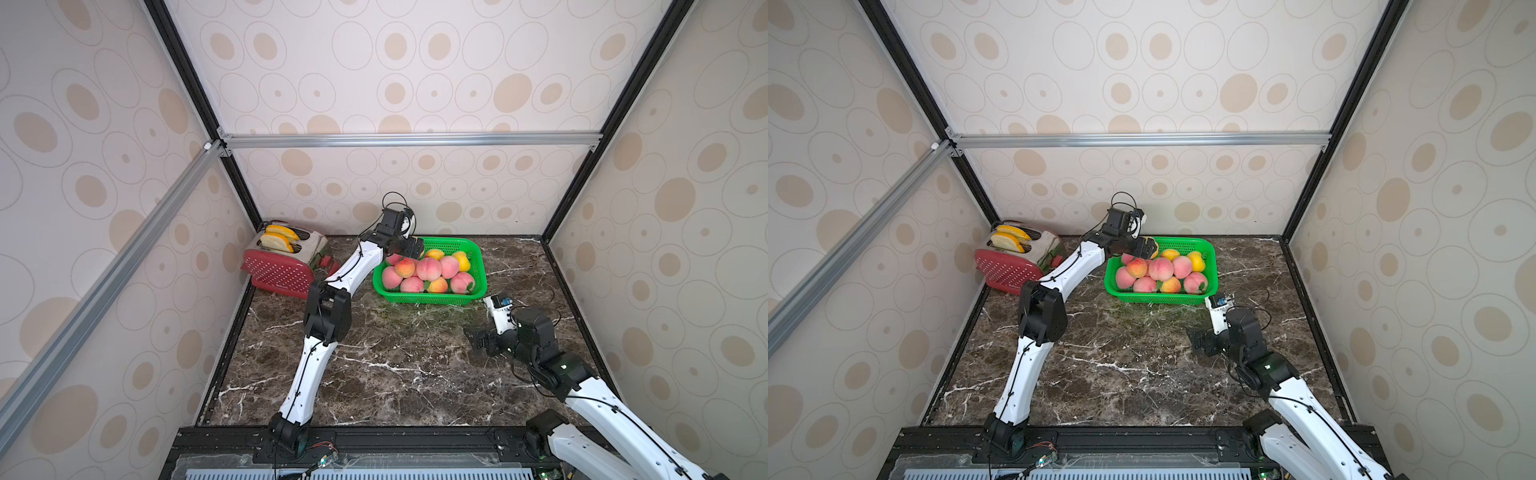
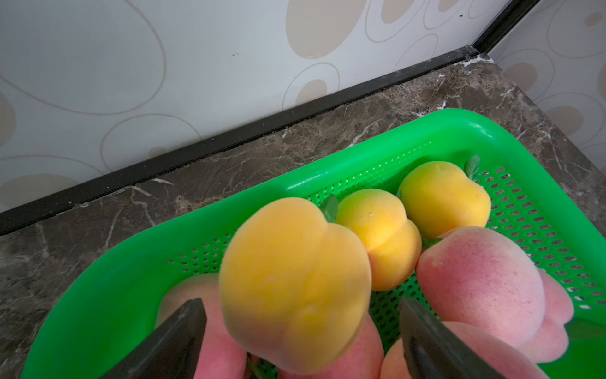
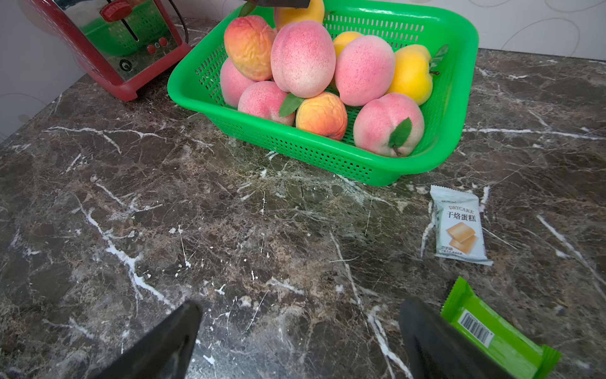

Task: Put the peaches into the basket
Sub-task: Place the peach in the basket.

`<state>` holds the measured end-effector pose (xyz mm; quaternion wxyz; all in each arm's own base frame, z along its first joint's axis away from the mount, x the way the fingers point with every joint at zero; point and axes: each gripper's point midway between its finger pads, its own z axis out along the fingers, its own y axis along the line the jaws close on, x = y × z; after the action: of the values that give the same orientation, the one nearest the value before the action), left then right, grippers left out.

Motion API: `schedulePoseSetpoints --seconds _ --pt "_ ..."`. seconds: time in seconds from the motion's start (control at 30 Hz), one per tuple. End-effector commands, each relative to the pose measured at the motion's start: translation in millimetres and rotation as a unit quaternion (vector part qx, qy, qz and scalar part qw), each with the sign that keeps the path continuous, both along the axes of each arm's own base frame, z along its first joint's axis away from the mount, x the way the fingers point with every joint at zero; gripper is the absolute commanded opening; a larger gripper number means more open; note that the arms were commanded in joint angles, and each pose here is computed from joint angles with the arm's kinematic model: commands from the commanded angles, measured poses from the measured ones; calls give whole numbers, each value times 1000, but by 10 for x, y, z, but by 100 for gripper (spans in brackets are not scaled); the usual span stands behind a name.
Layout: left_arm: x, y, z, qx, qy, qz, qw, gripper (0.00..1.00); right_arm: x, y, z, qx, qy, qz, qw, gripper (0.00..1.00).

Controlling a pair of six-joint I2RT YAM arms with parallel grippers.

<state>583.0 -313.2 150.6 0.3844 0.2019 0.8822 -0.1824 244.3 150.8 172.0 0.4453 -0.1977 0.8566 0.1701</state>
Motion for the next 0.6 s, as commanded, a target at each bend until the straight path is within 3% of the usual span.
schedulePoseSetpoints --seconds 0.0,0.4,0.57 --pt "19 18 108 -1 -11 -3 1000 95 9 -30 76 -4 -17 -4 1000 99" --pt "-60 88 420 -5 -29 6 1000 99 -5 -90 98 -17 -21 -10 1000 99" --pt "-171 175 637 -6 -39 14 999 99 11 -253 59 -48 -24 -43 998 100"
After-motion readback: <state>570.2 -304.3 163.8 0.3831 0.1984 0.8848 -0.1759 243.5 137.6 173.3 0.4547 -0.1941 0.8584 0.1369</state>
